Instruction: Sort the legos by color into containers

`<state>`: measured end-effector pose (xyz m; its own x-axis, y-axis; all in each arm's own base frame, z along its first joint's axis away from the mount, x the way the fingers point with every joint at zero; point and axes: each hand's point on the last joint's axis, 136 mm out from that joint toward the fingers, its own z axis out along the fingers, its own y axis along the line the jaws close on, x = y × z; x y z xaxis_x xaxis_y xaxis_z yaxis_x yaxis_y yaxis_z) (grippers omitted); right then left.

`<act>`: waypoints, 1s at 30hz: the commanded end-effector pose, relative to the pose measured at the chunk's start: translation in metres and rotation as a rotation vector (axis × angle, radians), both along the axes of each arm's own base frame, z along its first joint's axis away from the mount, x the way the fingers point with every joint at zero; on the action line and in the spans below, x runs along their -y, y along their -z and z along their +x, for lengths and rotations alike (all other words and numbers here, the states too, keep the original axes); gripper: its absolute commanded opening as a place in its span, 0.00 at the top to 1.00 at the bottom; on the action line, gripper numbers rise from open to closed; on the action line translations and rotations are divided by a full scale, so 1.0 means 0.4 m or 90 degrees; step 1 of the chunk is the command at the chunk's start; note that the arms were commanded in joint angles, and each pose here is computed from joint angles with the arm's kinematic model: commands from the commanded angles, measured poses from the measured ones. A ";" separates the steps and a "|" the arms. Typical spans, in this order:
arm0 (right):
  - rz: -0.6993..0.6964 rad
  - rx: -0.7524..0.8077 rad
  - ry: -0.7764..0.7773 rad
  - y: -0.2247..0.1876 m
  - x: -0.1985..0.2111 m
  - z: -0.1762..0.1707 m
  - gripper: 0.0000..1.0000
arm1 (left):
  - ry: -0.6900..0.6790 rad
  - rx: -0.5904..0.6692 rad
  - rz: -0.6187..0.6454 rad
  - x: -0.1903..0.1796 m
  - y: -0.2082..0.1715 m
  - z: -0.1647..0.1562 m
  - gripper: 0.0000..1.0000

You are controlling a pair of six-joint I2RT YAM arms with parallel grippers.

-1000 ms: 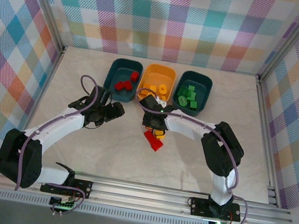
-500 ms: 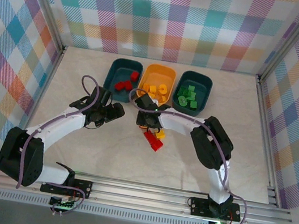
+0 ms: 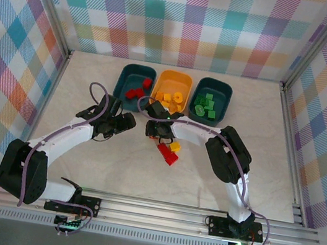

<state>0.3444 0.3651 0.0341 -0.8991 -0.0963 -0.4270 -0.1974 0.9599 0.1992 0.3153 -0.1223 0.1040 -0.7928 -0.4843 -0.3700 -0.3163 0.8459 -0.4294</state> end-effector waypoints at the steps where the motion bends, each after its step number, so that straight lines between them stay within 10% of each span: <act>1: -0.006 -0.005 -0.015 -0.017 0.007 -0.029 0.54 | 0.004 0.000 0.007 -0.003 -0.002 -0.009 0.16; 21: -0.008 0.047 -0.021 -0.090 0.018 -0.027 0.50 | 0.006 -0.002 0.003 -0.001 0.002 -0.011 0.17; 30: 0.042 0.137 0.008 -0.267 0.063 0.116 0.50 | 0.022 -0.018 -0.015 0.020 0.016 -0.019 0.17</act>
<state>0.3578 0.3517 0.0985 -0.8402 -0.0998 -0.5331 -0.2397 0.9500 0.1999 0.3141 -0.1247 0.1034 -0.7988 -0.4812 -0.3611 -0.3110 0.8440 -0.4369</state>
